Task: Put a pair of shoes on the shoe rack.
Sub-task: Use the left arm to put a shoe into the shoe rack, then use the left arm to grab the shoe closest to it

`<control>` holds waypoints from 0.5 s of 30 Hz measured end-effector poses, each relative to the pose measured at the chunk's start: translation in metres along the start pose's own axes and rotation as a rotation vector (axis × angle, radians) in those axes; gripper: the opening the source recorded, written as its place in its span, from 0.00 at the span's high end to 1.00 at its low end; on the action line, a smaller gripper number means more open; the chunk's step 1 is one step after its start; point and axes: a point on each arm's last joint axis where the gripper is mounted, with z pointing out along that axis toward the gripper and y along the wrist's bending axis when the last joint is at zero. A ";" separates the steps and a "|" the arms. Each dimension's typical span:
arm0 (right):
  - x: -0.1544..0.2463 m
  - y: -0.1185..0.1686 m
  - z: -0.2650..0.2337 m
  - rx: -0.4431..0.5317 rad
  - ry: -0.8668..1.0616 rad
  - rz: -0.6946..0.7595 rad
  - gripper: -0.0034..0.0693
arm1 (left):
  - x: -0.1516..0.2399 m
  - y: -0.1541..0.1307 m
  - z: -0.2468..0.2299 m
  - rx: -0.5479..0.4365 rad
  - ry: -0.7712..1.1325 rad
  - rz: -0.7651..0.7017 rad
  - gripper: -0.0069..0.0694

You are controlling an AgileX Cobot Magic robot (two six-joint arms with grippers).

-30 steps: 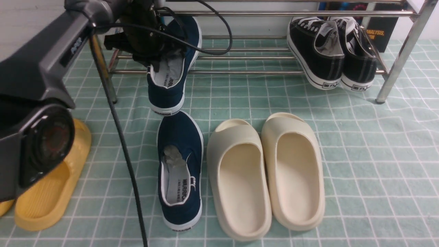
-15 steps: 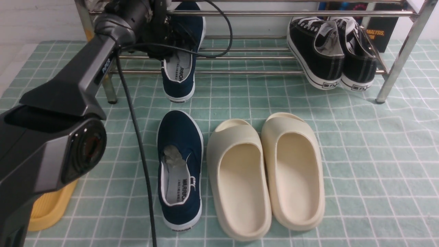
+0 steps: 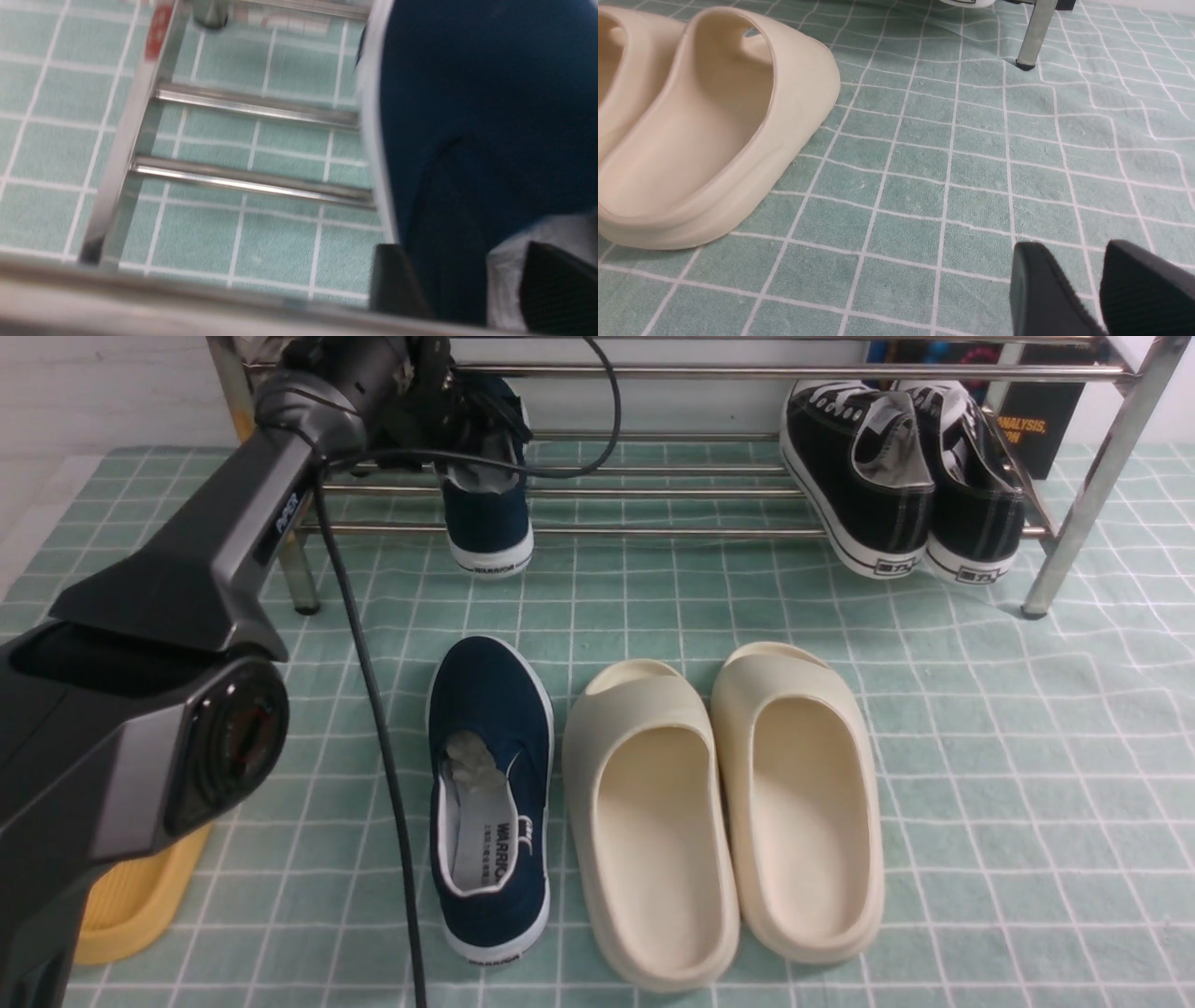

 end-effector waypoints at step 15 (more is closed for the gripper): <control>0.000 0.000 0.000 0.000 0.000 0.000 0.62 | -0.020 0.006 -0.113 0.074 0.165 0.088 0.42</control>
